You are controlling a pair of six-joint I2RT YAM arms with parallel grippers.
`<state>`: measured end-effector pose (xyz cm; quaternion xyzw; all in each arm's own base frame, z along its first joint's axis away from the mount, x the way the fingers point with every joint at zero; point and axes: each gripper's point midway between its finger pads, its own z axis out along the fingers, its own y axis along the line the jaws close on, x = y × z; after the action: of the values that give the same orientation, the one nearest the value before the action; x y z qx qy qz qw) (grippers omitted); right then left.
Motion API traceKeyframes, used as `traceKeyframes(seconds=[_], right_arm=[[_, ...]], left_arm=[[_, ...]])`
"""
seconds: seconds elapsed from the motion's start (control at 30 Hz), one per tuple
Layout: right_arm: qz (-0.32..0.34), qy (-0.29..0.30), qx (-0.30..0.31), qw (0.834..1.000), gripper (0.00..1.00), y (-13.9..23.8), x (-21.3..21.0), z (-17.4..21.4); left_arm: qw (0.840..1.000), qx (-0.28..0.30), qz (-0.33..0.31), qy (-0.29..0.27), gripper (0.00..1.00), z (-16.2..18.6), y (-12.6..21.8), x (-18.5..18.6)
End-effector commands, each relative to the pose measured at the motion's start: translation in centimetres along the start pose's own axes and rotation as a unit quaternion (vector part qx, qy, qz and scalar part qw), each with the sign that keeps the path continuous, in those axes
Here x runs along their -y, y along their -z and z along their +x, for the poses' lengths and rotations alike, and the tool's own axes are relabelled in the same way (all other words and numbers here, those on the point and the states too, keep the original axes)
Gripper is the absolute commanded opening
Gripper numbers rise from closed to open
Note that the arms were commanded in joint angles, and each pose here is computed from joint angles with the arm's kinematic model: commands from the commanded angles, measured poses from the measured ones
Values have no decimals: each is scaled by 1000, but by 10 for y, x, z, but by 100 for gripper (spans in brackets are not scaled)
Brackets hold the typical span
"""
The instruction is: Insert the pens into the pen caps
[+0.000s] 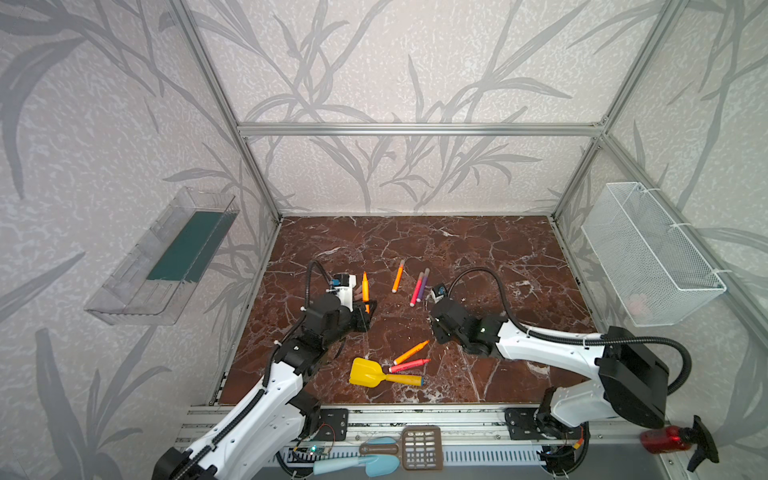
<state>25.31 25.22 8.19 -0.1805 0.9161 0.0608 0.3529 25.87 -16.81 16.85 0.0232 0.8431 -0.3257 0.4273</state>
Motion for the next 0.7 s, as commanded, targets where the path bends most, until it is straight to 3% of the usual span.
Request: traceKeyframes(seconds=[0.0,0.37,0.53,0.67], right_arm=[[12,-15,30,999,7,2,8,-4],[-14,3,-31,999,8,-17,6,49],[-23,3,-41,999,15,-20,4,56],[-19,0,-45,999,29,-21,6,62]], left_arm=[[999,36,0,-26,0,-20,-5,12],[999,22,-18,-36,0,-21,-18,14],[999,22,-27,-40,0,-22,-20,12],[999,20,-28,-41,0,-21,-23,11]])
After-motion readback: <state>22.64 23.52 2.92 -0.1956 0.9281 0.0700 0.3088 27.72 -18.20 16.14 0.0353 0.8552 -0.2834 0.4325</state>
